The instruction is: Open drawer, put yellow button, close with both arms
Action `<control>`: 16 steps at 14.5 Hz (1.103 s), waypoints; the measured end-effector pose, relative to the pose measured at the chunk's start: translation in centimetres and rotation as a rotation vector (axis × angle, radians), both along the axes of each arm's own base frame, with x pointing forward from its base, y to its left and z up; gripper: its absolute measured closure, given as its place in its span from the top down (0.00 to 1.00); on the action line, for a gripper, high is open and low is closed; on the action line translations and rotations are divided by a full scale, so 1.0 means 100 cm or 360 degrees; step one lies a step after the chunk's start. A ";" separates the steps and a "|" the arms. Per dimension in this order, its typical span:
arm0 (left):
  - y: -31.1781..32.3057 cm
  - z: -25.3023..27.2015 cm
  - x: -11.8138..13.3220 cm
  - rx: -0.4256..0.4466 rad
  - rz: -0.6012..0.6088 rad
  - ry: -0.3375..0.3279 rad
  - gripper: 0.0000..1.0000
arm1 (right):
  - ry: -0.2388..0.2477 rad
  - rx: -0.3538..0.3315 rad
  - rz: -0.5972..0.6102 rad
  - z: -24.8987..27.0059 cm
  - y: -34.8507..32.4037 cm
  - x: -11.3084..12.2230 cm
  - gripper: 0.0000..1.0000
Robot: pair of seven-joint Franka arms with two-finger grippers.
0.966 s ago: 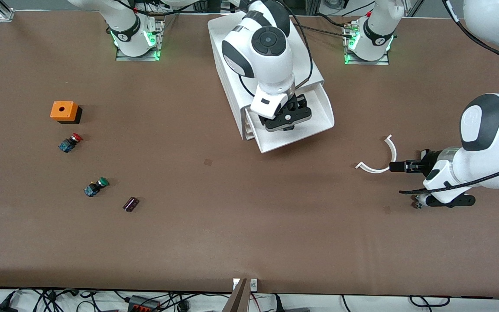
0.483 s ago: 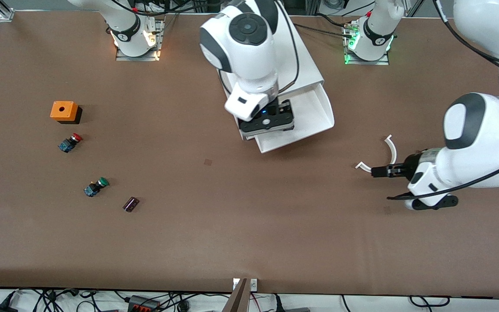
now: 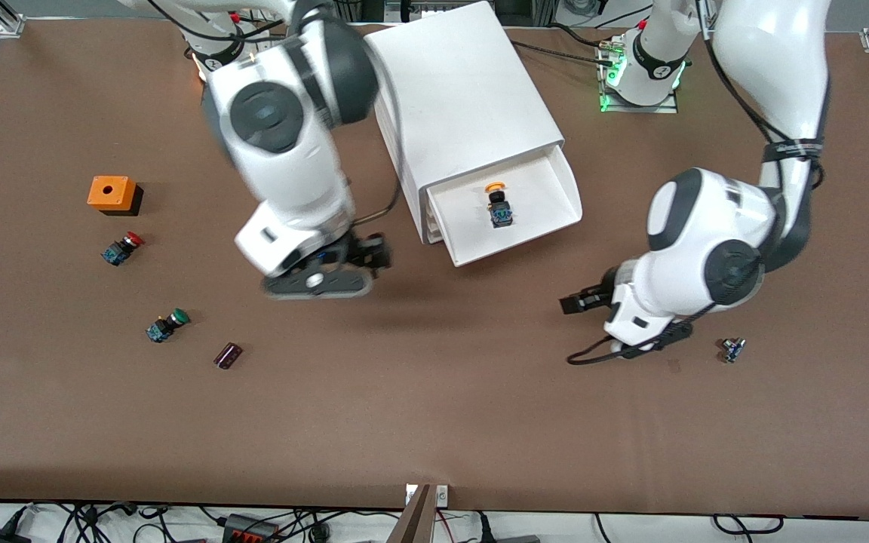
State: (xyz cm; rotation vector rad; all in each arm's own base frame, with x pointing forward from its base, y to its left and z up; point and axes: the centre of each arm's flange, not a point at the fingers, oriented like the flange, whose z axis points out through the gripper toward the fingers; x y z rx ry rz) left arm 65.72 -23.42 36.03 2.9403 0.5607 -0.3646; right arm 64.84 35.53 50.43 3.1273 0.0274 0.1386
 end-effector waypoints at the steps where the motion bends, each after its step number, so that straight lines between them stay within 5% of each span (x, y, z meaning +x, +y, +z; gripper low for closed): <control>1: -0.010 -0.006 -0.006 0.0006 -0.0004 0.0021 1.00 | 0.0025 -0.0011 -0.0039 -0.001 -0.026 0.012 1.00; 5: -0.045 -0.012 -0.028 -0.0049 -0.0048 0.0073 1.00 | 0.0094 -0.0026 -0.0185 0.001 -0.098 0.035 1.00; 11: -0.070 -0.004 -0.077 -0.0121 0.0030 0.0055 1.00 | 0.0234 -0.0074 -0.0158 -0.004 -0.123 0.032 1.00; 16: -0.078 -0.024 -0.101 -0.0114 0.0042 0.0038 1.00 | 0.0232 -0.0030 -0.0286 0.001 -0.221 0.050 1.00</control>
